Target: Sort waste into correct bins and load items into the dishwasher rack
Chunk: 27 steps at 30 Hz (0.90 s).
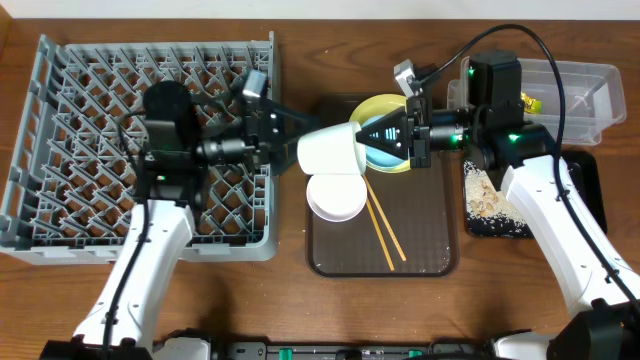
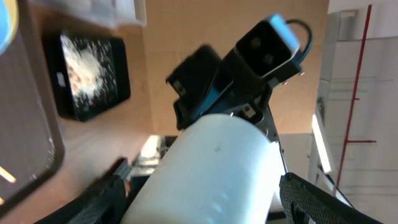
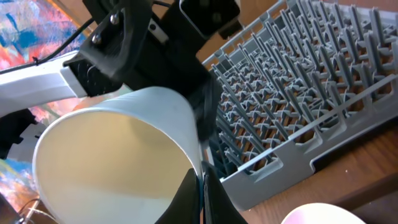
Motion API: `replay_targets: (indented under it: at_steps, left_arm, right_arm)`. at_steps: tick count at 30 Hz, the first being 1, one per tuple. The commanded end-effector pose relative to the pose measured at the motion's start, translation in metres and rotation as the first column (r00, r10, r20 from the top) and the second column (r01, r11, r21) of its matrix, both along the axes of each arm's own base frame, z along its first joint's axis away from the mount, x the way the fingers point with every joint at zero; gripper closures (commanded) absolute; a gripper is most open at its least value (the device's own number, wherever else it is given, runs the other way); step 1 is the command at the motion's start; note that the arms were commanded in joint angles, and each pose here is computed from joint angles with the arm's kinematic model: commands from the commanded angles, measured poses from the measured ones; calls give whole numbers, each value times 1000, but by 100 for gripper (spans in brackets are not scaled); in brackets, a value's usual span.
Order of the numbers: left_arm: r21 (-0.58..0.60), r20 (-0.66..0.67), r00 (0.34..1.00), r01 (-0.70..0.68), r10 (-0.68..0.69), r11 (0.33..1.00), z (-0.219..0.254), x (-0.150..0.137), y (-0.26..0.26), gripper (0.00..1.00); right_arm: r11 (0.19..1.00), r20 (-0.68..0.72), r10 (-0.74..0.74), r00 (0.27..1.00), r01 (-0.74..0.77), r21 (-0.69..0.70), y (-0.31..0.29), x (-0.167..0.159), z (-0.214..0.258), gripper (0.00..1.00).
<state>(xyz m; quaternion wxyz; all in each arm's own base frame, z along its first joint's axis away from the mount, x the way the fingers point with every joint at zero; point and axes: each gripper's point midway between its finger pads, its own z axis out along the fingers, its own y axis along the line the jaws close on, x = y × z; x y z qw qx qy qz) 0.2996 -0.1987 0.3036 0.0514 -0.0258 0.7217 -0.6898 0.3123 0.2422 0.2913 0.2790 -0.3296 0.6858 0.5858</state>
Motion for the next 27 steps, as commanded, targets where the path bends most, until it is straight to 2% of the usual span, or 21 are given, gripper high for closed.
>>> replay_targets:
  at_steps: [1,9,12,17,27]
  left_arm:
    - [-13,-15,998,55,-55,998,8,-10,-8,19]
    - [-30,-6,997,81,-81,996,19,-14,-14,20]
    - [-39,5,997,78,-78,996,24,-14,-14,28]
    - [-45,15,996,83,-83,996,29,-15,-15,31]
    - [-44,20,996,85,-84,995,29,-15,-15,30]
  right_arm:
    - [1000,31,15,999,-16,23,-1,-1,10,99]
    - [1000,52,-4,999,3,14,-1,3,9,99]
    - [999,55,-33,998,33,-5,-2,8,6,99]
    - [998,58,-60,996,62,-24,-2,13,3,99]
    - [994,69,-99,993,102,-47,-4,20,-1,99]
